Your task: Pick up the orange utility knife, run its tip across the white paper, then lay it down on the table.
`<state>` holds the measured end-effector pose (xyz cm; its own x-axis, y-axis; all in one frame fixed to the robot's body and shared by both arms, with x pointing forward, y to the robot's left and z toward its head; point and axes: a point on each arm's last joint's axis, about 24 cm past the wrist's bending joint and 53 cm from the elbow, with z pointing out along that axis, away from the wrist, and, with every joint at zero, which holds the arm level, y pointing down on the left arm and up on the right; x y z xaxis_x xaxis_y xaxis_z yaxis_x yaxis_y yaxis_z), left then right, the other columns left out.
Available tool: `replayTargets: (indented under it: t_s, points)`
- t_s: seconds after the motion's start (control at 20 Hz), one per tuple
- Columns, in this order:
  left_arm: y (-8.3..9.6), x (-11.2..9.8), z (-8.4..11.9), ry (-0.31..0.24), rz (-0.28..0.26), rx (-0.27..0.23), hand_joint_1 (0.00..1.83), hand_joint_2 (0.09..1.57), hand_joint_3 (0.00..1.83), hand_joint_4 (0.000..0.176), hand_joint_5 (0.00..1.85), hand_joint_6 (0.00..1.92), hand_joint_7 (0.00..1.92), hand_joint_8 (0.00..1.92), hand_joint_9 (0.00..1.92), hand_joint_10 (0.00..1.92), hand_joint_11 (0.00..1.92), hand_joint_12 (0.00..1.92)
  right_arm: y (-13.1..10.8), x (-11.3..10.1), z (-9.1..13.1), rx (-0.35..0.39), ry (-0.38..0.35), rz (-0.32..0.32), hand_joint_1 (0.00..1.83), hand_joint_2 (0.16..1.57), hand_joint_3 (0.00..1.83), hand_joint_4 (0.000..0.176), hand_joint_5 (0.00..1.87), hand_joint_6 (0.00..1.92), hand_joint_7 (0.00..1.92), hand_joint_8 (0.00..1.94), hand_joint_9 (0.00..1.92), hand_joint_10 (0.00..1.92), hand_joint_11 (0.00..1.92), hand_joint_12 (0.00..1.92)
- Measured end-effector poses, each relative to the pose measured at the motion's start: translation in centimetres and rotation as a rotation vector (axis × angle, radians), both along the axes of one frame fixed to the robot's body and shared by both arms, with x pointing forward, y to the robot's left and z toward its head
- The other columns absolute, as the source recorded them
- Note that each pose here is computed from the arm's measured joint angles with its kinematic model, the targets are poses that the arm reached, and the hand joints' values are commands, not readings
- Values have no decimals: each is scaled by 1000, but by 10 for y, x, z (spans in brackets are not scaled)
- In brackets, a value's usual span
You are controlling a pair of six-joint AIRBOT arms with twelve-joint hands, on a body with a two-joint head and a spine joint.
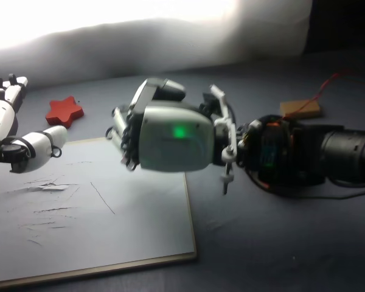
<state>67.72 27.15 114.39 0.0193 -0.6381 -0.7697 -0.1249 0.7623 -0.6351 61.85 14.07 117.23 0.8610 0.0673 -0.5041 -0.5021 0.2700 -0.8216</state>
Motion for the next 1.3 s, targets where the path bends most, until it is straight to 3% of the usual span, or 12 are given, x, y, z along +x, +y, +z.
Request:
replayTargets:
  t_s: [0.1,0.3,0.4,0.55,1.3]
  points:
    - [-1,0,-2,7,-3,-3,2,1321,1,0,48,13,117,7,116,7,0,461,4,0,-4,-10,-9,8,1467,1318,0,176,1372,1921,1560,1941,1673,1921,1749,1921]
    - [-1,0,-1,6,-5,1,35,1331,3,0,26,1,95,0,102,0,0,485,6,10,-9,-17,-20,-9,1464,1324,0,176,1352,1921,1560,1941,1679,1921,1756,1921]
    - [-2,0,-2,8,-7,5,129,1308,0,0,1,0,79,6,97,5,0,472,4,8,-10,-10,-13,-4,1463,1325,0,176,1335,1921,1547,1941,1670,1921,1745,1921]
    - [-2,0,-2,10,-7,4,112,1323,2,0,3,0,84,5,84,6,0,378,1,1,-21,-23,-9,14,1457,1326,0,176,1339,1921,1550,1941,1675,1921,1744,1921]
    - [-5,0,0,6,-14,4,149,1319,0,0,0,0,89,3,103,2,0,387,-53,-4,-28,-53,11,22,1455,1328,0,176,1339,1921,1536,1941,1664,1921,1746,1921]
